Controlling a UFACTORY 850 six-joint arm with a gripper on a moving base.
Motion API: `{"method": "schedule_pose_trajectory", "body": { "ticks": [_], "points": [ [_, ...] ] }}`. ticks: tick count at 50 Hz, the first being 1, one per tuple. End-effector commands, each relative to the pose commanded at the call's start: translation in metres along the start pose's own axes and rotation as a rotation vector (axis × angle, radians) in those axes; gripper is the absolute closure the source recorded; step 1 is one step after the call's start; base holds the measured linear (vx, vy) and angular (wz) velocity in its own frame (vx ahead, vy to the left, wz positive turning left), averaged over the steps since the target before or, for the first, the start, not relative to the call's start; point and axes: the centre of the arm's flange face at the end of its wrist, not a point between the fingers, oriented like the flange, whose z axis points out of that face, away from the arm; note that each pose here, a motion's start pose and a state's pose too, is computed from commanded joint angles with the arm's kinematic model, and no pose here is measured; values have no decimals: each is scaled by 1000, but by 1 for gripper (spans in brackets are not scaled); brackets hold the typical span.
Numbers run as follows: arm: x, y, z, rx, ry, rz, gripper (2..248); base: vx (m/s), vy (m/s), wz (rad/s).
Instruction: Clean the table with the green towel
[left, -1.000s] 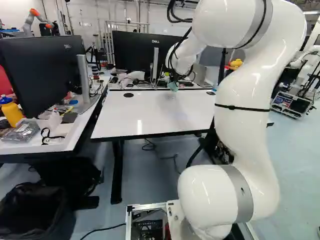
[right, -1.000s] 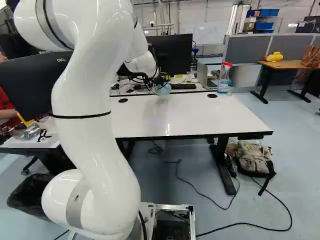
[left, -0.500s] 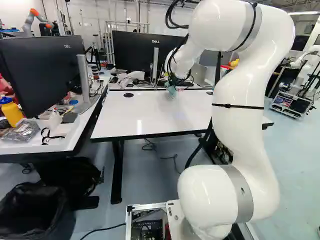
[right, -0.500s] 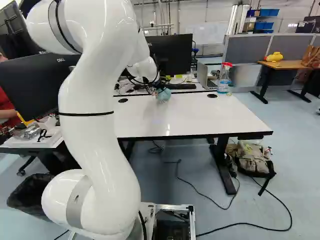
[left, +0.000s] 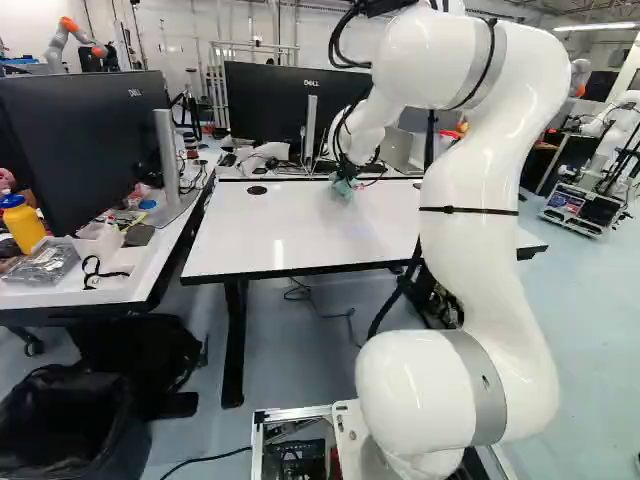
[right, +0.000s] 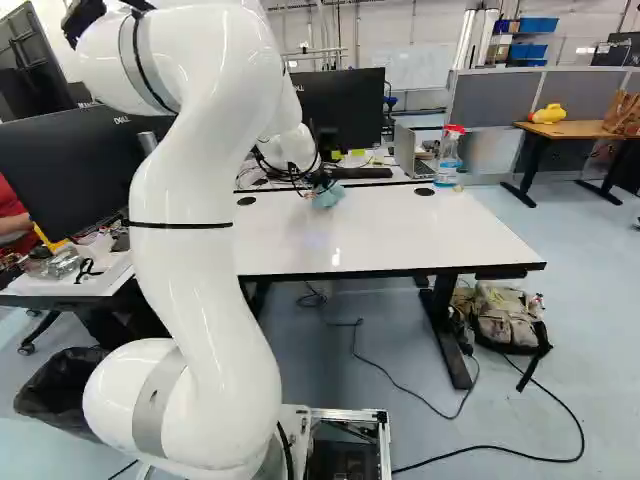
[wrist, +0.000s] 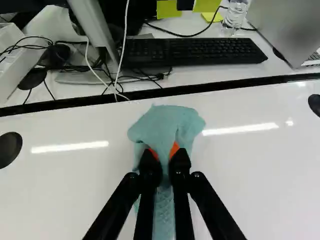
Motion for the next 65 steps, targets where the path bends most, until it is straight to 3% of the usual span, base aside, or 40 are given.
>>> {"method": "schedule_pose_trajectory", "body": {
  "ticks": [25,49,65],
  "points": [
    [-18,0,27,0,-44,0,211,0,0,0],
    [-19,0,27,0,-47,0,211,0,0,0],
    [-22,0,27,0,-83,0,211,0,0,0]
  ]
}}
